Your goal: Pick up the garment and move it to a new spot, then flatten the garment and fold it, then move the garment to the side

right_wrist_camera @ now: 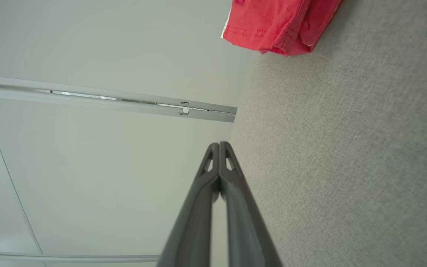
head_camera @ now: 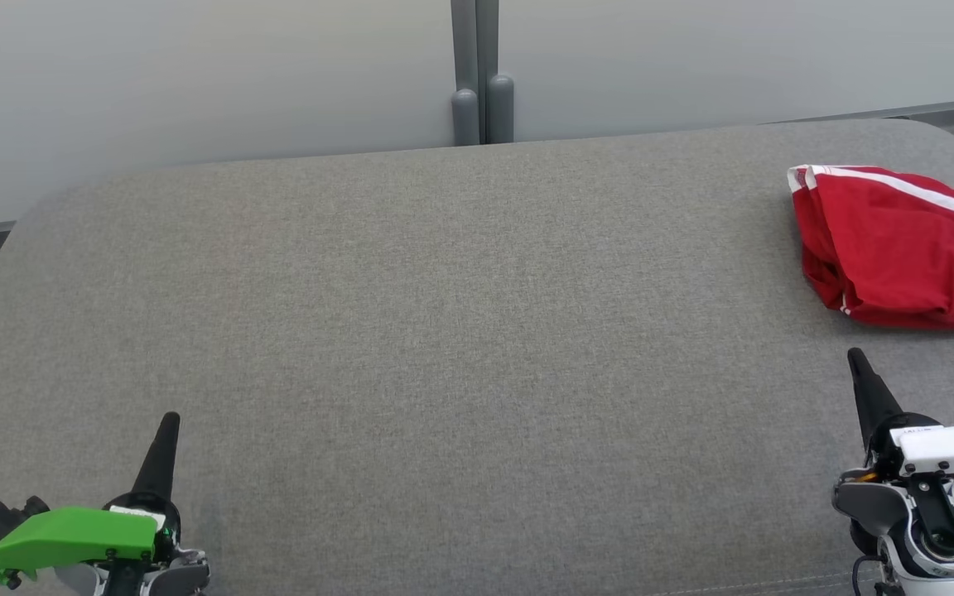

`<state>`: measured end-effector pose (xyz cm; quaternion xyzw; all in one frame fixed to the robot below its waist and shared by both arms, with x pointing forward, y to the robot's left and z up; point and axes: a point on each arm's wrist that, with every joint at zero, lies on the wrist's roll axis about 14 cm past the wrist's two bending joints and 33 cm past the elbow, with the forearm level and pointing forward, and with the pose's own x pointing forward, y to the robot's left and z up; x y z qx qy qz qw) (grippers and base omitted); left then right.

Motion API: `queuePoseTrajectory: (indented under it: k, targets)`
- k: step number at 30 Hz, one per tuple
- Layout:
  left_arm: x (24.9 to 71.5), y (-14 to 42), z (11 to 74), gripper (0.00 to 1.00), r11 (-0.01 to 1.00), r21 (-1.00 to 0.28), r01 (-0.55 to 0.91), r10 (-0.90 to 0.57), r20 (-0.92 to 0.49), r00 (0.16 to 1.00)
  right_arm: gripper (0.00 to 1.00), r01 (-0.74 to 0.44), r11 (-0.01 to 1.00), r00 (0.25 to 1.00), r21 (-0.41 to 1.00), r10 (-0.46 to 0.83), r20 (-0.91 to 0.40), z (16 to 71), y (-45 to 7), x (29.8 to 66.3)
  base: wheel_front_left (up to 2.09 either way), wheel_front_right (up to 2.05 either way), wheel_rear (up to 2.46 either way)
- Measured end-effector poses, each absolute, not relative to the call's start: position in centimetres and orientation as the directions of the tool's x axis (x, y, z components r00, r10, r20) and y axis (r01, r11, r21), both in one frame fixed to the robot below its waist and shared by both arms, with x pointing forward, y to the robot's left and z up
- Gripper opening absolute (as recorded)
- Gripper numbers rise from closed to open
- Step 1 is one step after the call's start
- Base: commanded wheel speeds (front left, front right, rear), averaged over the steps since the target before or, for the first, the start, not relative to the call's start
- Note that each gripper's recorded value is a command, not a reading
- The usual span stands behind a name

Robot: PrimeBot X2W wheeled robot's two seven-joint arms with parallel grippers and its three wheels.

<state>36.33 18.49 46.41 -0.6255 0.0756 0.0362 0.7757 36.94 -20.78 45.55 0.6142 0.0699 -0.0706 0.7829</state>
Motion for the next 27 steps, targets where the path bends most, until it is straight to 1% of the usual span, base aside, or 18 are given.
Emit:
queuePoseTrajectory:
  k: [11, 14, 27]
  targets:
    - [36.9, 18.7, 47.1, 0.0, 0.075, -0.99, -0.123, -0.033, -0.125, 0.992, 0.0, 0.144, 0.075, 0.989, 0.987, -0.025, -0.142, 46.6, -20.8, 37.1, 0.0, 0.0, 0.0]
    - [37.2, 18.7, 47.5, 0.0, 0.008, -0.994, -0.106, -0.029, -0.106, 0.994, 0.0, 0.117, -0.002, 0.993, 0.993, -0.027, -0.117, 47.1, -20.7, 37.2, 0.0, 0.0, 0.0]
    - [37.4, 18.6, 47.6, 0.0, -0.004, -0.995, -0.103, -0.026, -0.103, 0.994, 0.0, 0.106, -0.009, 0.994, 0.994, -0.029, -0.106, 47.4, -20.7, 37.3, 0.0, 0.0, 0.0]
